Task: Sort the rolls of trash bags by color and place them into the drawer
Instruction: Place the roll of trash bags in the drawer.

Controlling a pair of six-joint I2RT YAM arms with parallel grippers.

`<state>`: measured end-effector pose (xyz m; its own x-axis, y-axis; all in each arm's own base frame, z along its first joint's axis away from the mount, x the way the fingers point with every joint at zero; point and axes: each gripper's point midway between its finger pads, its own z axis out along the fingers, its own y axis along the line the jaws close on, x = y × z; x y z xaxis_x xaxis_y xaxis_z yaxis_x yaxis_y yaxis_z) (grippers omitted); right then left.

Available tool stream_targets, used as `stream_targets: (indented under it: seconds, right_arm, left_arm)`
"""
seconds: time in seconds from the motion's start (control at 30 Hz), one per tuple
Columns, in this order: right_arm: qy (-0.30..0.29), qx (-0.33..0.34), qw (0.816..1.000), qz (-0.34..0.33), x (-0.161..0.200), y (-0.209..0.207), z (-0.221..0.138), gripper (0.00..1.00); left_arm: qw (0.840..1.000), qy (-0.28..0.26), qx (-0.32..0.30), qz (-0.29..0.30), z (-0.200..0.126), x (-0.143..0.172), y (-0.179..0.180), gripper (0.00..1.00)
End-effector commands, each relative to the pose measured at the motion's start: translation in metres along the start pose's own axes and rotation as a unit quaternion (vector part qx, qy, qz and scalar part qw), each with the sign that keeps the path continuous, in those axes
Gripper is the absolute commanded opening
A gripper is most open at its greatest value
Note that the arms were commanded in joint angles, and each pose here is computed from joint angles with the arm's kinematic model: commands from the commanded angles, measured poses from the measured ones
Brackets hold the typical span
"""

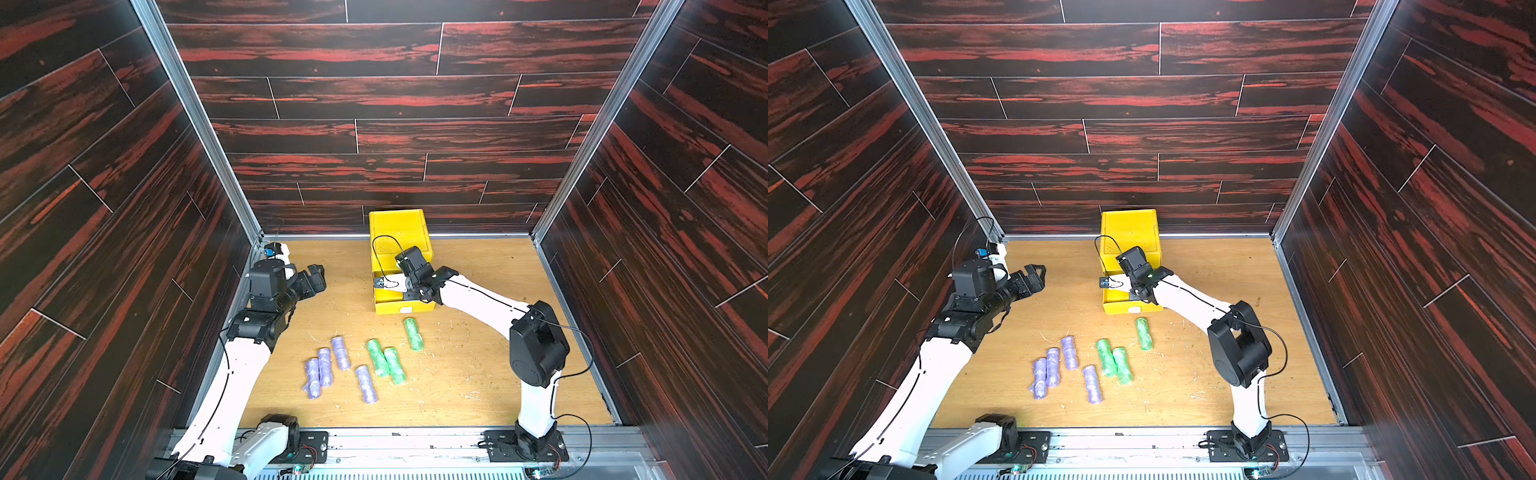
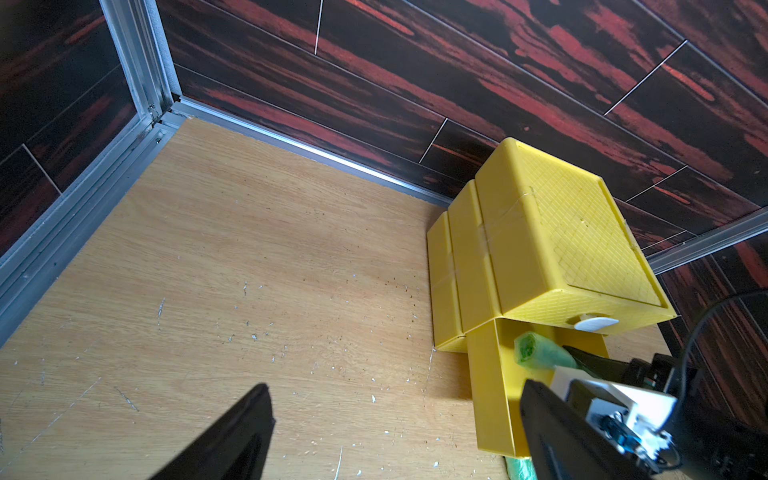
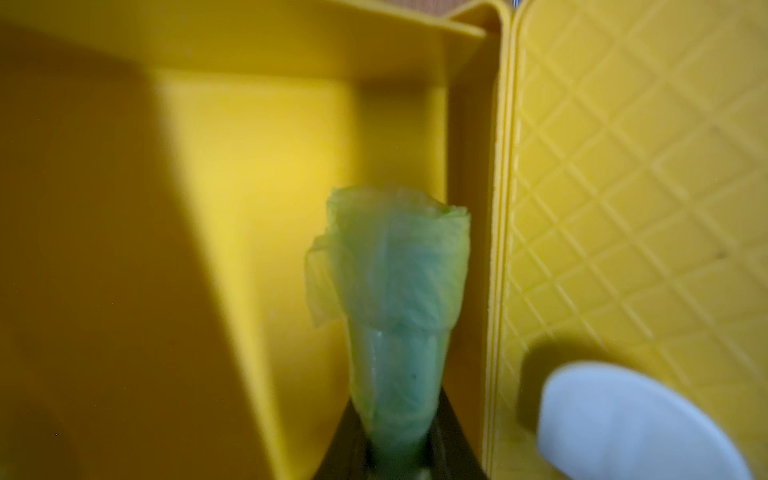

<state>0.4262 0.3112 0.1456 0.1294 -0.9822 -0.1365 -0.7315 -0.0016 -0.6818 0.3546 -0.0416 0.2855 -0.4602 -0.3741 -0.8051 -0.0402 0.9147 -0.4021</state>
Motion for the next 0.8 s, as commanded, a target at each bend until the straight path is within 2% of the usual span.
stream_targets:
  seconds: [0.0,0.17,0.33,0.57,0.77]
  right_arm:
    - [0.01,0.031,0.999,0.009,0.003,-0.016,0.006,0.17]
    - [0.005,0.043,0.999,0.015,0.001,-0.021,0.003,0.3]
    - [0.004,0.048,0.999,0.016,0.002,-0.025,0.0,0.38]
    - [0.003,0.06,0.998,0.018,0.001,-0.032,-0.005,0.4]
    - [-0.011,0.062,0.997,0.039,-0.002,-0.042,-0.029,0.39]
  left_arm:
    - [1.0,-0.011,-0.001,0.005,-0.006,-0.003,0.002,0.97]
    - [1.0,-0.011,0.0,0.005,-0.006,-0.003,0.002,0.97]
    - [1.0,-0.012,-0.001,0.005,-0.006,-0.004,0.002,0.97]
    - [1.0,-0.012,-0.002,0.004,-0.006,-0.004,0.003,0.97]
    - [1.0,-0.015,-0.003,0.004,-0.008,-0.005,0.004,0.97]
